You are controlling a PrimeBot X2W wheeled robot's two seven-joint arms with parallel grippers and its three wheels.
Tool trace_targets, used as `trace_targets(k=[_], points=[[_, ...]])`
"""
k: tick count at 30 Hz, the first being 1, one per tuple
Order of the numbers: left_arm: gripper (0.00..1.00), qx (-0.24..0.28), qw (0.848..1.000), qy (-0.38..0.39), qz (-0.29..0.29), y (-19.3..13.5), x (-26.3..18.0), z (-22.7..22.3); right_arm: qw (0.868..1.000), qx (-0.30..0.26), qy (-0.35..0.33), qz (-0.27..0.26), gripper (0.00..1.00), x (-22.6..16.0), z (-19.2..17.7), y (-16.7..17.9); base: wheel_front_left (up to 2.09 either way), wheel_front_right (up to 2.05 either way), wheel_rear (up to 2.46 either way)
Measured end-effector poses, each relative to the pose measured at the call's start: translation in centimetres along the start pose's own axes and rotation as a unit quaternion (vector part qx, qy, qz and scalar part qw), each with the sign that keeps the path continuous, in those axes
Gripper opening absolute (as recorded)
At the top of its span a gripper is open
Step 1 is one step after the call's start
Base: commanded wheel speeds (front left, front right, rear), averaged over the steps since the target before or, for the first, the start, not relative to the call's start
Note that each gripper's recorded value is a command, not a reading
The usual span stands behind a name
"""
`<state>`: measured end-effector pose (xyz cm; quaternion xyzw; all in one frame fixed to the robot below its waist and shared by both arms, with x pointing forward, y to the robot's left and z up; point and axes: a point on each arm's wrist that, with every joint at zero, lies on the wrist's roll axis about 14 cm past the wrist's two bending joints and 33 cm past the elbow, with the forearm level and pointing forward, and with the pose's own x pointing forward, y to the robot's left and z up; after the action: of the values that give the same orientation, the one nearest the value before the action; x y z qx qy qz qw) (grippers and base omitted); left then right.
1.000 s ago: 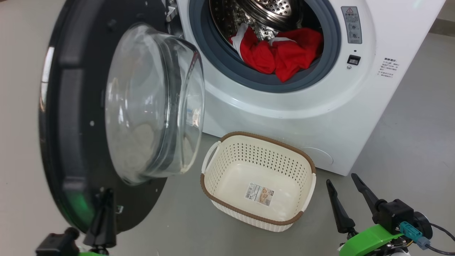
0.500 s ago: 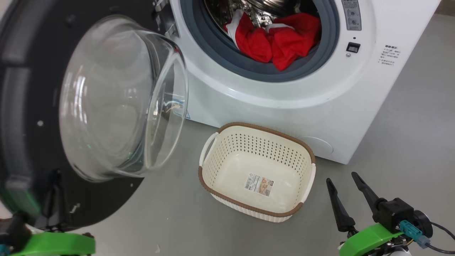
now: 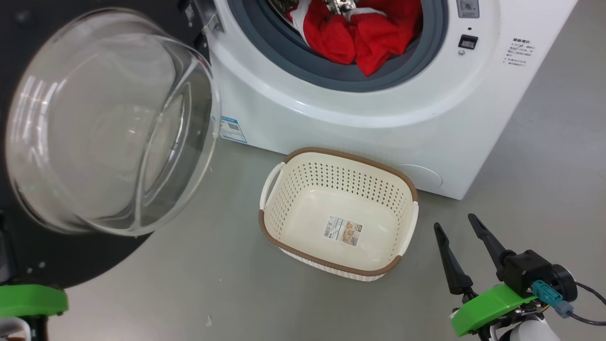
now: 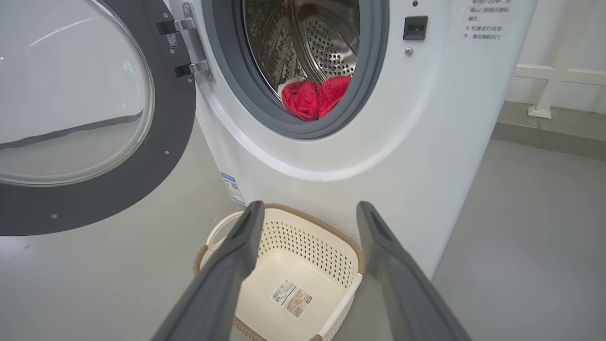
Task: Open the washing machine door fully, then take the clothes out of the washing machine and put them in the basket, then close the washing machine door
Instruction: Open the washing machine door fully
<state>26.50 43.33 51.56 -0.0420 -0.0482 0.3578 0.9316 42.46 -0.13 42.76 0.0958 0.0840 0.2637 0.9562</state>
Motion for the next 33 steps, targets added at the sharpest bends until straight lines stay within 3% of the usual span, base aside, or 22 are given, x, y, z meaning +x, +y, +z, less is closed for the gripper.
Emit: trace_targets(k=[33], points=[[0.00,0.011,0.996,0.028,0.088,4.6,5.3,-0.6,1.000,-0.003,0.004,-0.012,1.00,0.9,-0.7,-1.7,0.00,0.00,0.00]])
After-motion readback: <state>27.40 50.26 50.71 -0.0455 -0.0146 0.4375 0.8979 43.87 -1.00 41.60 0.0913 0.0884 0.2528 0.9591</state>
